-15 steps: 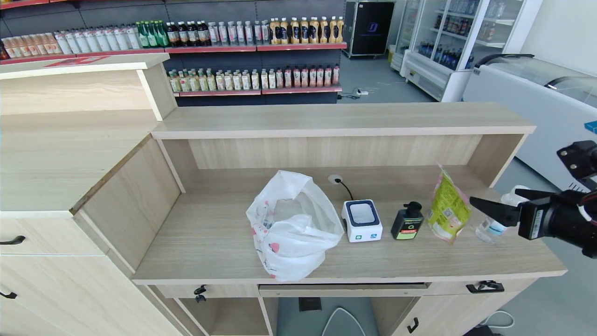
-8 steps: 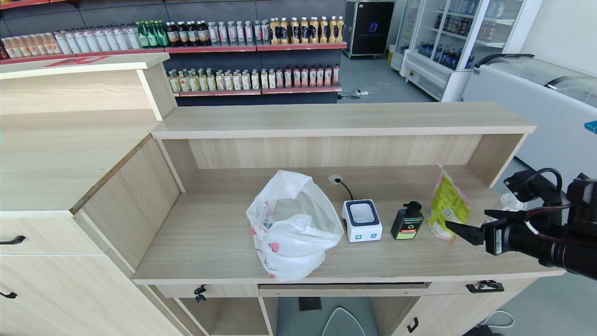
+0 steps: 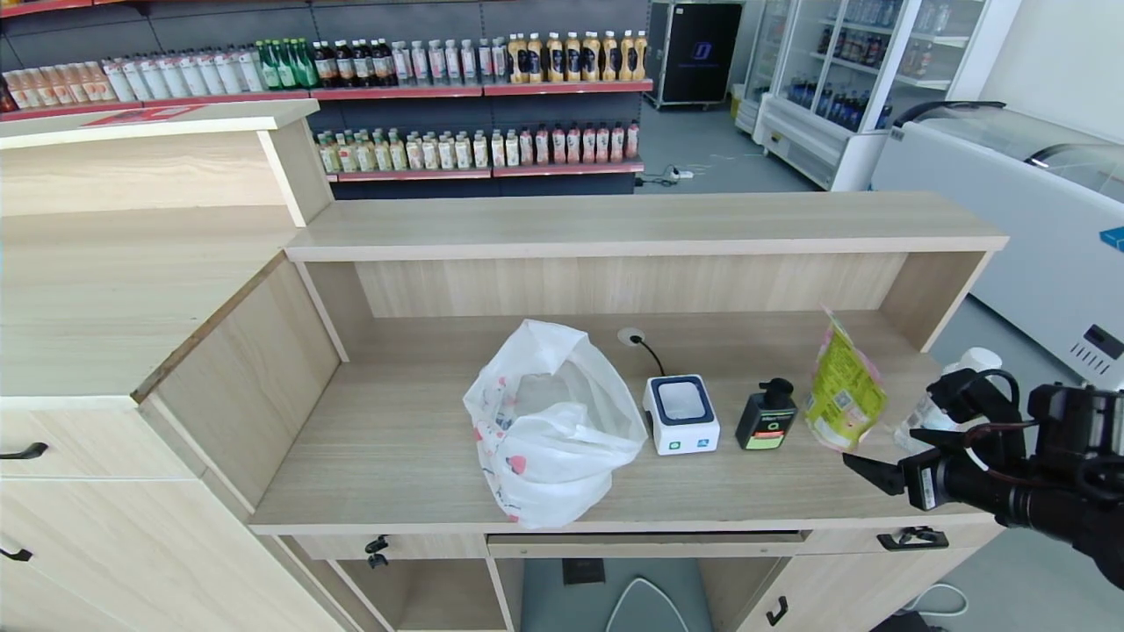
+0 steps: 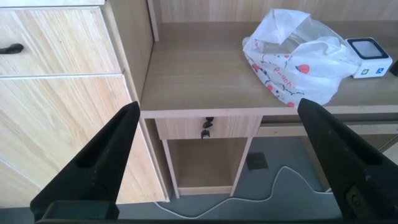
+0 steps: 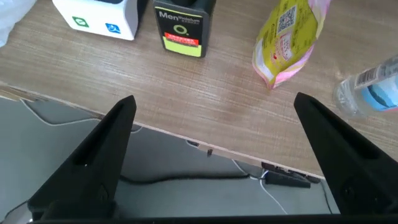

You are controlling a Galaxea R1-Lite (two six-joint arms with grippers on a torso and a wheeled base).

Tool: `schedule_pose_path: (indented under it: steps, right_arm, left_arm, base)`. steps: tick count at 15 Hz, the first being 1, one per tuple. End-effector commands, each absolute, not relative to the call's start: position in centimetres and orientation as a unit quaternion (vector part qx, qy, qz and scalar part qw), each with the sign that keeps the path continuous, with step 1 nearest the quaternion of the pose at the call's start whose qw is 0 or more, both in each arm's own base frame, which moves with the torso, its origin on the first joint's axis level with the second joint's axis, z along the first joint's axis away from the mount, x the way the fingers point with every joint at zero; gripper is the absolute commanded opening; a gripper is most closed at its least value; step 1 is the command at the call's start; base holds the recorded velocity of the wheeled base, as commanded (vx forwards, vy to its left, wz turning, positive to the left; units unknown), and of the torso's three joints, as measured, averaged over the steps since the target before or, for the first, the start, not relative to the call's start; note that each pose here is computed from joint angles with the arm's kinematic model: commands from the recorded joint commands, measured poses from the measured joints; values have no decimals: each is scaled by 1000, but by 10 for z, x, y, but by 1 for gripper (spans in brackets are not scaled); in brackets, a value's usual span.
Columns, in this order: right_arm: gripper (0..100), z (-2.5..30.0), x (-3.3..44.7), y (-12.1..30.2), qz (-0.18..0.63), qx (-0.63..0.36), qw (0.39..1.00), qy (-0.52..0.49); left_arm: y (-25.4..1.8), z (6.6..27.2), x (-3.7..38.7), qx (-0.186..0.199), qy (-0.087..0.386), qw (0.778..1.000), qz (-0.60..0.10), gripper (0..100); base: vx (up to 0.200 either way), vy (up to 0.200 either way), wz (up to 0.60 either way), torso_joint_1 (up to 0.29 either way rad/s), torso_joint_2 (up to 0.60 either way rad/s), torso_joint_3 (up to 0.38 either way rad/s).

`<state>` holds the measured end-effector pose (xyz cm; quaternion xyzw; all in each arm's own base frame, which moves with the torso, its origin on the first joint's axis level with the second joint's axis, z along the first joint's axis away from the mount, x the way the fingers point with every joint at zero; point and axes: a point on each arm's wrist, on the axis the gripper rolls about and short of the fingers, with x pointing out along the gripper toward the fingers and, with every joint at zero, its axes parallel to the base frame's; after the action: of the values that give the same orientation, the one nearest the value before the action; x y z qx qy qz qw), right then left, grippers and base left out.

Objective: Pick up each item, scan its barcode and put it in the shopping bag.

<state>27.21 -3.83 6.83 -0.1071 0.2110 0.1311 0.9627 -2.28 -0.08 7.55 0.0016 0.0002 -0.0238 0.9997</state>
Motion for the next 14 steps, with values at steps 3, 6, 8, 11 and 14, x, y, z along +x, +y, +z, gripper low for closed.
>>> schedule_pose_path:
  steps: [3,6,8,11,14]
  right_arm:
    - [100,55,305,-46,158,-111,961,199]
    - [100,53,328,-47,188,-110,960,178]
    - [100,45,334,-44,198,-108,957,182]
    - [100,36,338,-39,220,-101,952,187]
    - [100,36,358,-34,236,-108,951,166]
  left_arm:
    - [-1,76,-23,1,1,1000,-24,100]
    - [-1,76,-23,2,1,1000,-24,100]
    - [-1,76,-23,2,1,1000,-23,100]
    - [-1,76,-23,2,1,1000,-24,100]
    - [-1,76,-23,2,1,1000,-24,100]
  base:
    - [0,0,0,0,0,0]
    - [0,0,0,0,0,0]
    - [0,0,0,0,0,0]
    - [0,0,0,0,0,0]
    - [0,0,0,0,0,0]
